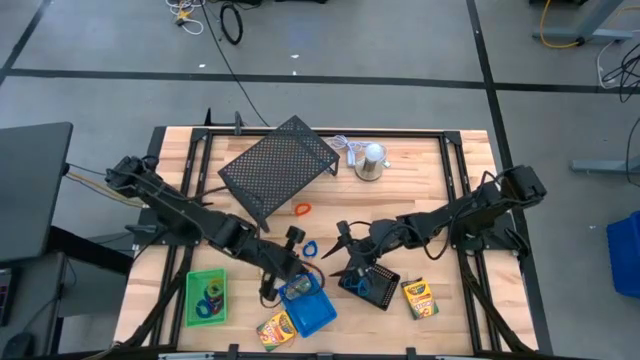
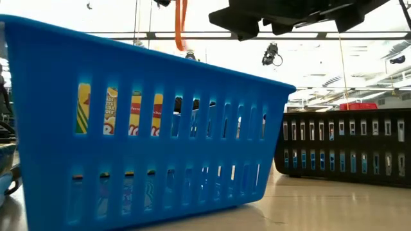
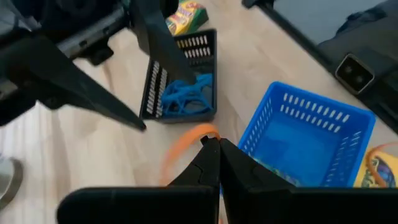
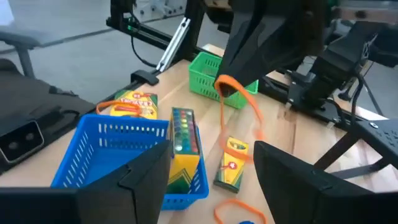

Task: Pick & Place Office Desk Supplies
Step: Put the orange rubber band into the black bin

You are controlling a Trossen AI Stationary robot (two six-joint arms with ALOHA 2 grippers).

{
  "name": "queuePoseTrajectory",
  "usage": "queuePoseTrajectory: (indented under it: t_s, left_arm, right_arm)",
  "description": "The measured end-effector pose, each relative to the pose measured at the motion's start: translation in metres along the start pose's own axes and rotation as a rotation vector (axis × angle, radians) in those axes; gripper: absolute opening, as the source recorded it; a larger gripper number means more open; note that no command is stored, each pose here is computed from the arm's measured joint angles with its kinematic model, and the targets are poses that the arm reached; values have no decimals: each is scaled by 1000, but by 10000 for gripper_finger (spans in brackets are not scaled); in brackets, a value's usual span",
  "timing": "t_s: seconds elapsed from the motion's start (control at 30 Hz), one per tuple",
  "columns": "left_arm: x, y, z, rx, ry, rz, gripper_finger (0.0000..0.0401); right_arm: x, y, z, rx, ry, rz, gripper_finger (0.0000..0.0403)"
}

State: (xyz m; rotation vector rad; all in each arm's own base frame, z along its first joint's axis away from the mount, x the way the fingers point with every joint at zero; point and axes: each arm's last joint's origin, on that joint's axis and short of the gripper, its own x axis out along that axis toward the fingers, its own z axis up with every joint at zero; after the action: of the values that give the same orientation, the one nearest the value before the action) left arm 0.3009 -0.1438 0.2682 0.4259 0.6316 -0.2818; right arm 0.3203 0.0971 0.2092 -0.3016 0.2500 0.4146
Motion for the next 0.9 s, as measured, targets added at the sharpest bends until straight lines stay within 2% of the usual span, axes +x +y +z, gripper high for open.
queuePoseTrajectory:
  t_s: [0.23,0.9]
  left_arm:
    - [10,10,-1,3,-26,-52,1]
    - [22,26,2,46,-116,-56,1]
  right_arm:
    - [0,-9,-1,4,-31,-5,238]
    - [3,-12,-4,25,-59,65,238]
